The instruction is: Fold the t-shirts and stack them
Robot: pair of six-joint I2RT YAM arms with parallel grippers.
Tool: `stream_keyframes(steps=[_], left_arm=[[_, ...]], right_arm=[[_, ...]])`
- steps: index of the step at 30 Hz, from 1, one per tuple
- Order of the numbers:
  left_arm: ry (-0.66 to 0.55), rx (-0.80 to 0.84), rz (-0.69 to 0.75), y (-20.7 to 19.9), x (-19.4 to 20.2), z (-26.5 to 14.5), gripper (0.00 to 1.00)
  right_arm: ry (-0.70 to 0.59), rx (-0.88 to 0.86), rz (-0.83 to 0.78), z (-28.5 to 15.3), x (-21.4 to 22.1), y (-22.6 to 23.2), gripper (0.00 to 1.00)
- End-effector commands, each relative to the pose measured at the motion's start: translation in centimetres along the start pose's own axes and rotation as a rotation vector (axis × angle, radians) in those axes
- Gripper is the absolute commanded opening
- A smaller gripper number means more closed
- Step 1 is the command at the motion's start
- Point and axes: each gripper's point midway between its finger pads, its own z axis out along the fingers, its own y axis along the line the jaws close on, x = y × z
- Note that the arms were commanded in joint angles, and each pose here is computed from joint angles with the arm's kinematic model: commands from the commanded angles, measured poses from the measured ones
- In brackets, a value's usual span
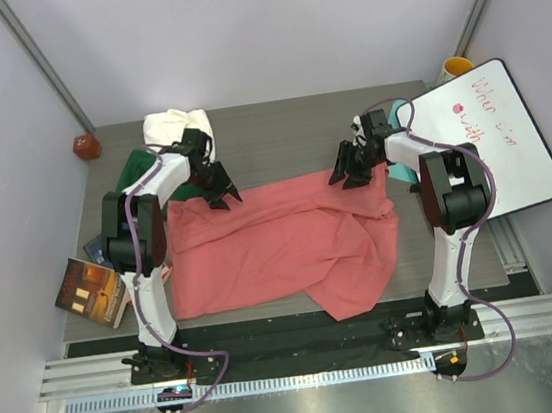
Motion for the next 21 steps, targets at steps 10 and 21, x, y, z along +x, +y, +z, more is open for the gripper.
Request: stream_keyframes(steps=[10,21], left_arm=[[-0.016,0.047,0.032,-1.4,-0.7,-0.3,0.43],[0.013,0.042,0.035,-0.9,-0.1,0.6,0.41]], right_arm=[[-0.042,0.034,-0.04,-1.1,-0.9,0.1,0.52],[-0.002,0.021,-0.034,-0.7,0.4,-0.2,0.13]])
